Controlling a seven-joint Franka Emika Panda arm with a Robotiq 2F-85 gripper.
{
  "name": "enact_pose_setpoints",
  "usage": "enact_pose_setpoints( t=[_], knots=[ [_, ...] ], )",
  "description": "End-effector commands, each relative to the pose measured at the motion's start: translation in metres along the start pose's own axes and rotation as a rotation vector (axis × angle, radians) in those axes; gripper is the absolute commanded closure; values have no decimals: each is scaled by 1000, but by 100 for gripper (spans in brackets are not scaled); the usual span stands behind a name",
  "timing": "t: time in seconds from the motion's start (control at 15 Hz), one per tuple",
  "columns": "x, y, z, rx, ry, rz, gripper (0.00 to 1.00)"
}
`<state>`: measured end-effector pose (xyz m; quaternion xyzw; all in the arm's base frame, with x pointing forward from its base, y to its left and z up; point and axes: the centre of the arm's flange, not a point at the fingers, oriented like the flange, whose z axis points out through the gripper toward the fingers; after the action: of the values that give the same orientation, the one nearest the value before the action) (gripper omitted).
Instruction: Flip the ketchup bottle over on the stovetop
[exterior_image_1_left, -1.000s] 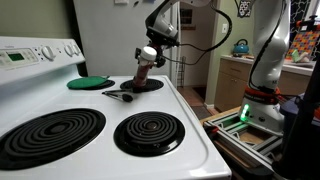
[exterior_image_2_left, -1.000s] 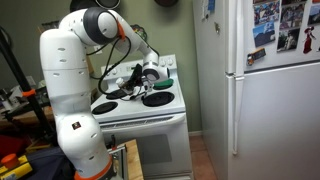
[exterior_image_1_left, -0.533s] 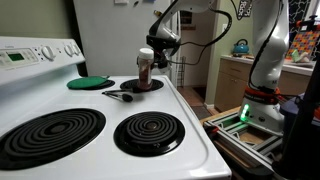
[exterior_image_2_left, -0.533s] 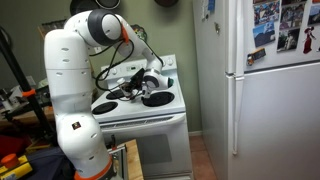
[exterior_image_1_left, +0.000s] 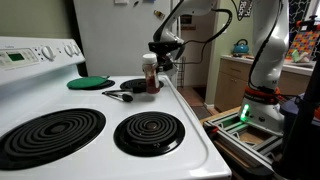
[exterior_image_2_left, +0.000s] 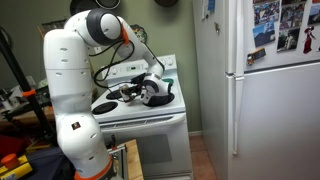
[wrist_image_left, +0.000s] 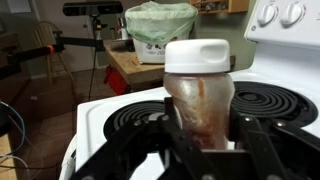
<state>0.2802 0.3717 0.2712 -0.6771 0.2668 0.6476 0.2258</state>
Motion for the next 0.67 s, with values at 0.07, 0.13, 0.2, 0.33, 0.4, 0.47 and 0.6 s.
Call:
enact_pose_setpoints(
  t=[0.07,0.13,0.2,0.33,0.4,0.47,0.6],
  knots=[
    [5,18,2,69,-43,30,78],
    [8,16,5,66,-46,23,78],
    [10,15,7,66,-59,28,78],
    [18,11,10,68,-75,37,78],
    [21,10,11,70,-79,41,78],
    [22,10,11,69,-82,45,78],
    [26,12,9,50,-90,62,78]
  ],
)
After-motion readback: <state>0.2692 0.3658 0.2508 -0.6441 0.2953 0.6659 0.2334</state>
